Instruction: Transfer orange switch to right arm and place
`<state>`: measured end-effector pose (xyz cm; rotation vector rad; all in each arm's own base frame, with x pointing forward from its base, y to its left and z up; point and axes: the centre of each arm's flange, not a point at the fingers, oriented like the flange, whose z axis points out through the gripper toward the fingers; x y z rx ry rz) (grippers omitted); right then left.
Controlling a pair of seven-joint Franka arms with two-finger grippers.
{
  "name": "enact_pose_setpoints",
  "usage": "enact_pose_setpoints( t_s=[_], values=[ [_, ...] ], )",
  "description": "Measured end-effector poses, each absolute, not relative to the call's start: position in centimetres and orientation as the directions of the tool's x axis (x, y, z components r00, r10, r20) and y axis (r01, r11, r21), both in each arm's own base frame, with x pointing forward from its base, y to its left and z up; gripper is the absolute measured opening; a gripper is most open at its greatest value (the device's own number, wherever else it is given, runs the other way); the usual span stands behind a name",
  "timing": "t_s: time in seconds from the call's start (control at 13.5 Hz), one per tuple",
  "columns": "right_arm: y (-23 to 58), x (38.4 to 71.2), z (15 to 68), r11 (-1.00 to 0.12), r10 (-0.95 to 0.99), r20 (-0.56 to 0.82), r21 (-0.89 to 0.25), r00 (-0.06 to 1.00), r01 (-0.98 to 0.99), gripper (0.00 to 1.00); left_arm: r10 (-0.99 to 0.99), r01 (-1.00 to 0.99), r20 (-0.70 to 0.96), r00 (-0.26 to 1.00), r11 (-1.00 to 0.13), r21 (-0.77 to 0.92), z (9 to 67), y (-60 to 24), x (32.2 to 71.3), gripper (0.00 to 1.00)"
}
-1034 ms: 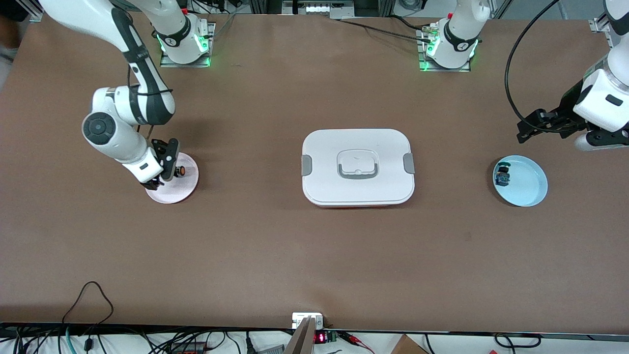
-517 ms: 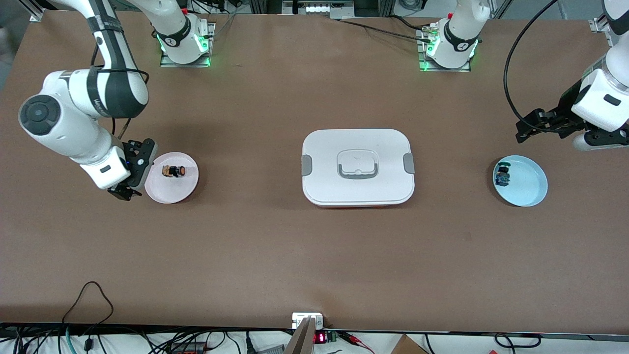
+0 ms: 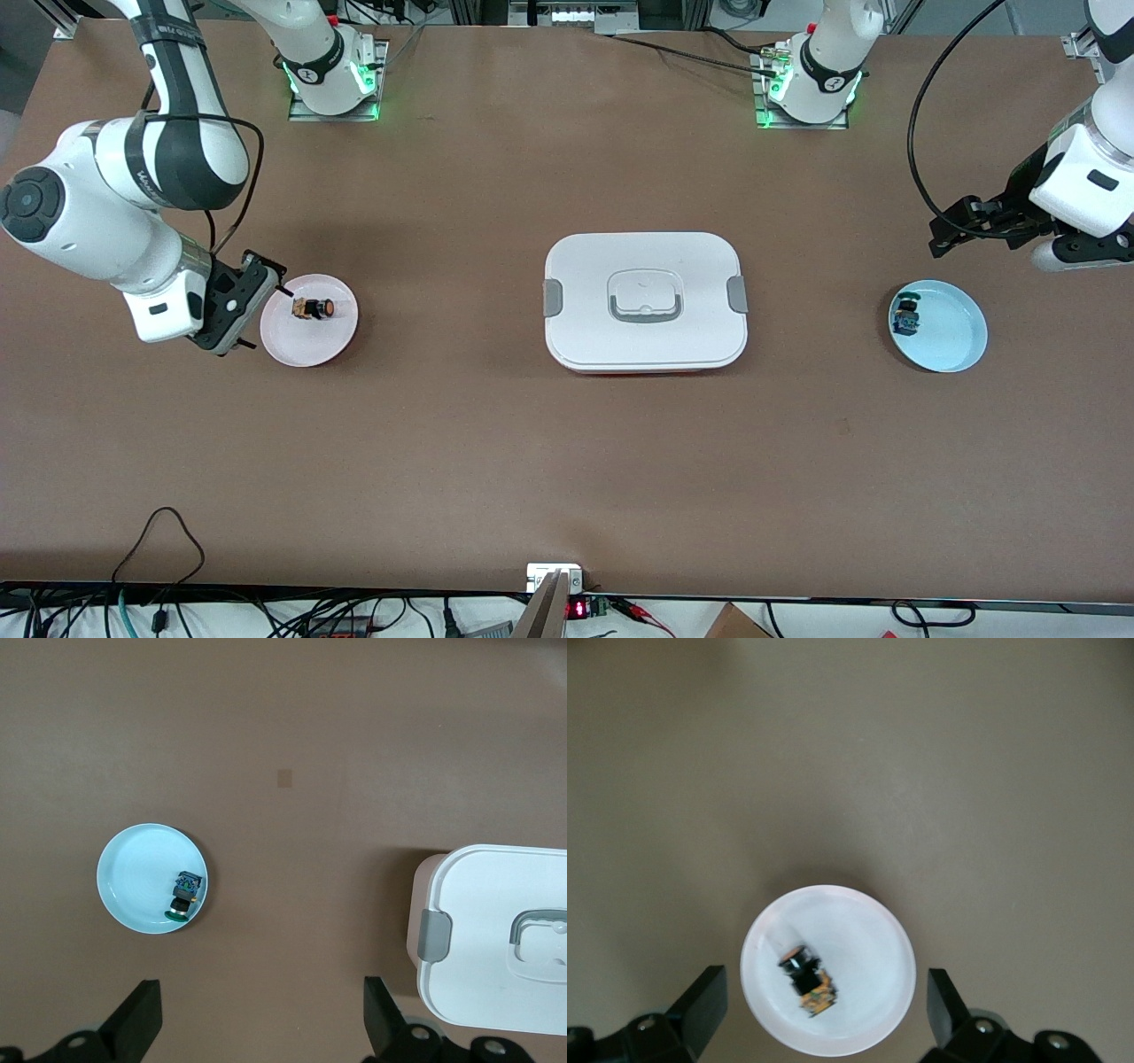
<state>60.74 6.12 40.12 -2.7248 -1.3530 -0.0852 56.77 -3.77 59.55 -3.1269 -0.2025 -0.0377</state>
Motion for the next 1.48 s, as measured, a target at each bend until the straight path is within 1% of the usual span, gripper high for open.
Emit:
enact_pose_setpoints(
  t_s=[0.3,0.44,0.59,0.74,0.96,1.26,1.48],
  values=[
    [6.1,60.1,41.4,-0.834,0.539,0.056,-0.103,0.841,0.542,1.0,0.128,0.129,0.025,0.991,-0.992,-0.006,59.5,-3.8,56.8,1.0],
    [6.0,59.5,41.5,-0.916,0.383,-0.006,-0.13,0.924,0.38,1.0,0.128,0.129,0.025,0.991,-0.992,-0.006,59.5,-3.8,56.8,1.0],
    [6.0,58.7,41.8,-0.968,0.22,-0.075,-0.138,0.973,0.209,1.0,0.128,0.128,0.025,0.991,-0.992,-0.006,59.5,-3.8,56.8,1.0],
    [6.1,58.1,43.0,-0.988,0.101,-0.144,-0.127,0.984,0.082,1.0,0.128,0.128,0.025,0.991,-0.992,-0.006,59.6,-3.8,56.8,1.0],
    [5.5,58.0,46.3,-0.999,0.023,-0.19,-0.04,0.982,0.016,1.0,0.128,0.128,0.025,0.991,-0.992,-0.006,59.5,-3.8,56.8,1.0],
    [1.8,58.5,52.5,-0.999,-0.032,-0.167,0.036,0.985,-0.026,1.0,0.128,0.129,0.025,0.991,-0.992,-0.006,59.5,-3.8,56.8,1.0],
    [-0.1,58.8,54.5,-0.998,-0.038,-0.138,0.059,0.99,-0.03,1.0,0.128,0.129,0.025,0.991,-0.992,-0.006,59.6,-3.8,56.8,1.0]
  ],
)
